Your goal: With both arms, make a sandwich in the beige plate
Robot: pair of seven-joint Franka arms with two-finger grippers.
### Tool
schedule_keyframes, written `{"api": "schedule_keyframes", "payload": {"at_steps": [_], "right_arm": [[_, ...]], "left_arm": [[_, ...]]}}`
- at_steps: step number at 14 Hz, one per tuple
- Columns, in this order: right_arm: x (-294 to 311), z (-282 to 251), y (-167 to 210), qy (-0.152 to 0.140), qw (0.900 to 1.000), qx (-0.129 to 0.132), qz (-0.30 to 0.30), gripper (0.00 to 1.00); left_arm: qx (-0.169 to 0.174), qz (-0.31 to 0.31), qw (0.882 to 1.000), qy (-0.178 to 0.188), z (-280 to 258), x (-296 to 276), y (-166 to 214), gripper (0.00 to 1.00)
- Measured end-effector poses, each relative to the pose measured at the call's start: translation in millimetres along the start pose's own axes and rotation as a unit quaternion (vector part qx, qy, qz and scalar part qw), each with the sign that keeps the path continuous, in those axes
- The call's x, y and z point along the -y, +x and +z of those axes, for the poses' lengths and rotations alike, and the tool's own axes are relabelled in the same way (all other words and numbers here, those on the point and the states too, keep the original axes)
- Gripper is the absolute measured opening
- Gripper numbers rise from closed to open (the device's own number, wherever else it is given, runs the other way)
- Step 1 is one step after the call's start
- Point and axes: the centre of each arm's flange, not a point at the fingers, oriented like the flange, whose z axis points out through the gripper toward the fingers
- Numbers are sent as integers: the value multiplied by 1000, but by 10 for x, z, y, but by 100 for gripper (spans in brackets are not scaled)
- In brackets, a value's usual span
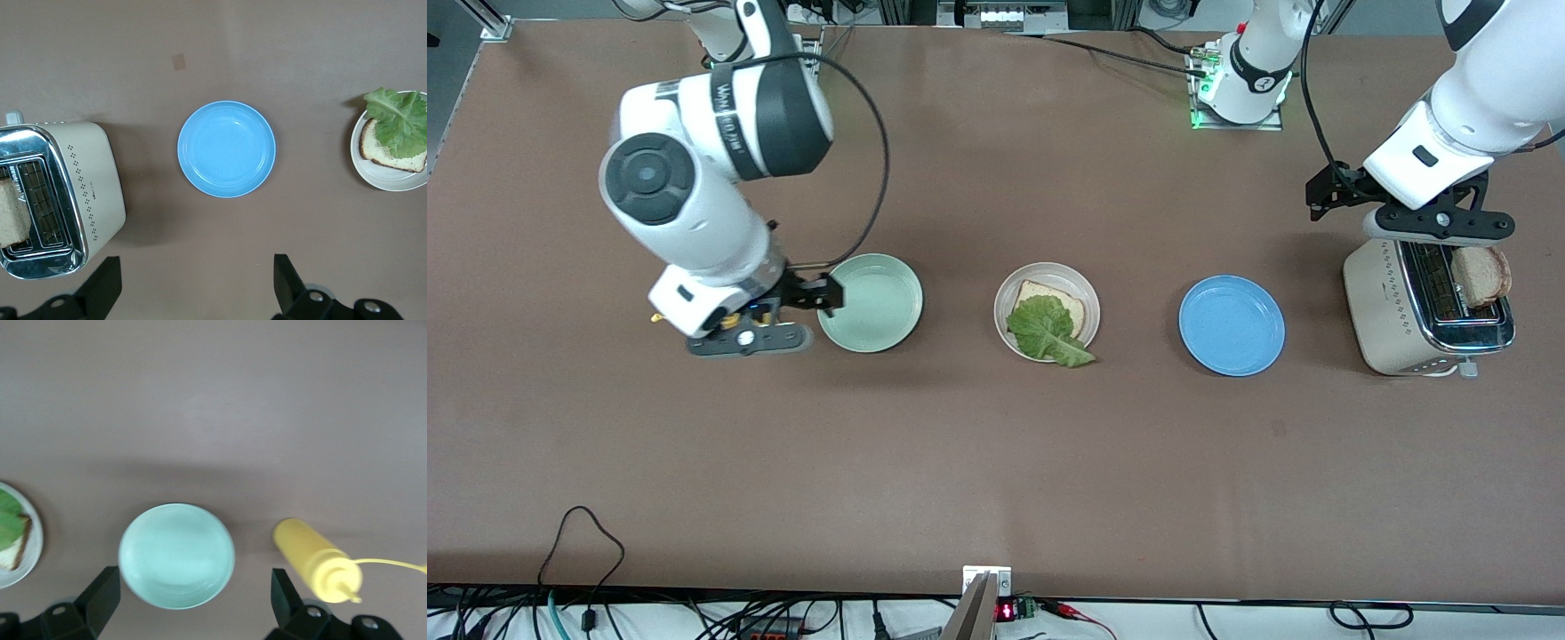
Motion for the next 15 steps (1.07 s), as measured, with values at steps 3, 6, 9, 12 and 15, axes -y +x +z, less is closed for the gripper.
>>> {"api": "schedule_keyframes", "payload": {"at_steps": [3, 6, 9, 12, 15], "right_arm": [[-547, -48, 111, -11, 1000, -3, 17, 100], [-1163, -41, 166, -10, 999, 14, 31, 100], [-1688, -115, 158, 15, 999, 21, 47, 100], [-1934, -231, 113, 32, 998, 20, 39, 100], [-2098, -488, -42, 36, 999, 12, 25, 100]], "left_arm": [[0, 0, 1000, 0, 1, 0, -1, 100], [1, 0, 1000, 0, 2, 0, -2, 100], [1, 0, 1000, 0, 2, 1, -2, 100], [1, 0, 1000, 0, 2, 2, -2, 100], [2, -1, 1000, 0, 4, 8, -2, 100]]}}
